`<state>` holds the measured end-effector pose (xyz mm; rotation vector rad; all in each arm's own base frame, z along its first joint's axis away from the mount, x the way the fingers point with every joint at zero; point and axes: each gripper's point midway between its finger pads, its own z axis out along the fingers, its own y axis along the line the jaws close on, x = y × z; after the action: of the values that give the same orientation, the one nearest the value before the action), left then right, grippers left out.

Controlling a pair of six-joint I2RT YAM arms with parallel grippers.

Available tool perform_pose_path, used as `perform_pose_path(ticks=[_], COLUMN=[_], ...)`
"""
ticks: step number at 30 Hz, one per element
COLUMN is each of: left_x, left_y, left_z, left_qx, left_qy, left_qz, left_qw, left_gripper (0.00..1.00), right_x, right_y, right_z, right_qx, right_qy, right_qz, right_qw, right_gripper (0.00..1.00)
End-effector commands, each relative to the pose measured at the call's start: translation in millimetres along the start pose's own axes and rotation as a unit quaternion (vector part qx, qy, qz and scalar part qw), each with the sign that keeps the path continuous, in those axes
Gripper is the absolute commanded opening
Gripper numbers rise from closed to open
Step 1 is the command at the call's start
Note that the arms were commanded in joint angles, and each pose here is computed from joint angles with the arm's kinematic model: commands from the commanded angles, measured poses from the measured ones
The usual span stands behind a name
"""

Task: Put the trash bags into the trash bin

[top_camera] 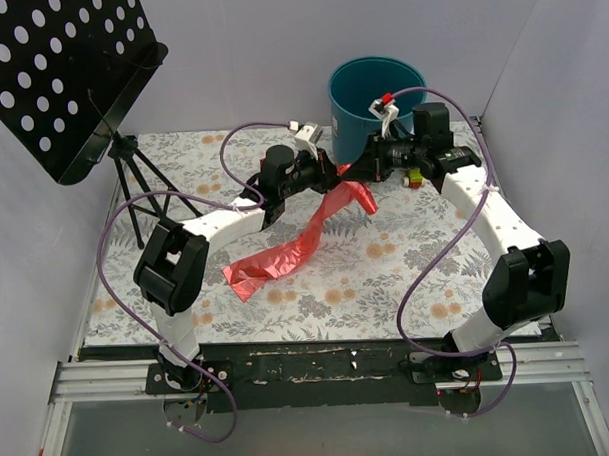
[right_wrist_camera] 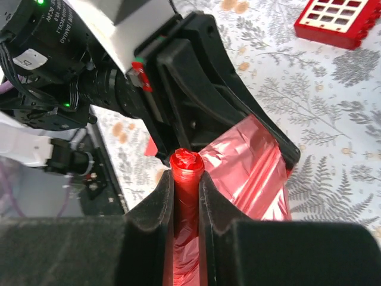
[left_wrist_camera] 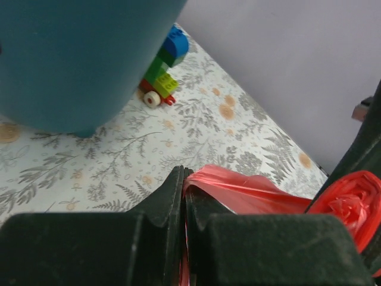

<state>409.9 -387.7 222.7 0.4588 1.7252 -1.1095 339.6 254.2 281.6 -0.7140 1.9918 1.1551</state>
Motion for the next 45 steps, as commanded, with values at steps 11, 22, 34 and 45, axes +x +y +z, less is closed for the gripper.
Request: perform_pose_path(ticks=[11, 22, 34, 45], left_x=[-51, -31, -52, -115], left_y=[90, 40, -44, -74], left_z=[-30, -71, -118, -119], left_qx=[-0.202, -0.054, 0.082, 0.090], left_qy=[-0.025, 0.038, 0.042, -0.023], left_qz=[0.077, 0.144, 0.218, 0.239], left_qw=[0.976, 0.987, 0.972, 0.966], left_gripper=[0.00, 0.00, 0.00, 0.00], right_x=[4, 36, 132, 145], right_y=[76, -160, -275, -270], right_z=[-66, -157, -208, -214], right_qx=[-0.295, 0.486, 0.683, 0.648], right_qy=[0.027, -0.008, 0.107, 0.106], right_qz=[0.099, -0.030, 0.025, 0.057], right_qw=[0.950, 0.874, 0.722, 0.752], right_gripper=[0.01, 0.01, 0.01, 0.70])
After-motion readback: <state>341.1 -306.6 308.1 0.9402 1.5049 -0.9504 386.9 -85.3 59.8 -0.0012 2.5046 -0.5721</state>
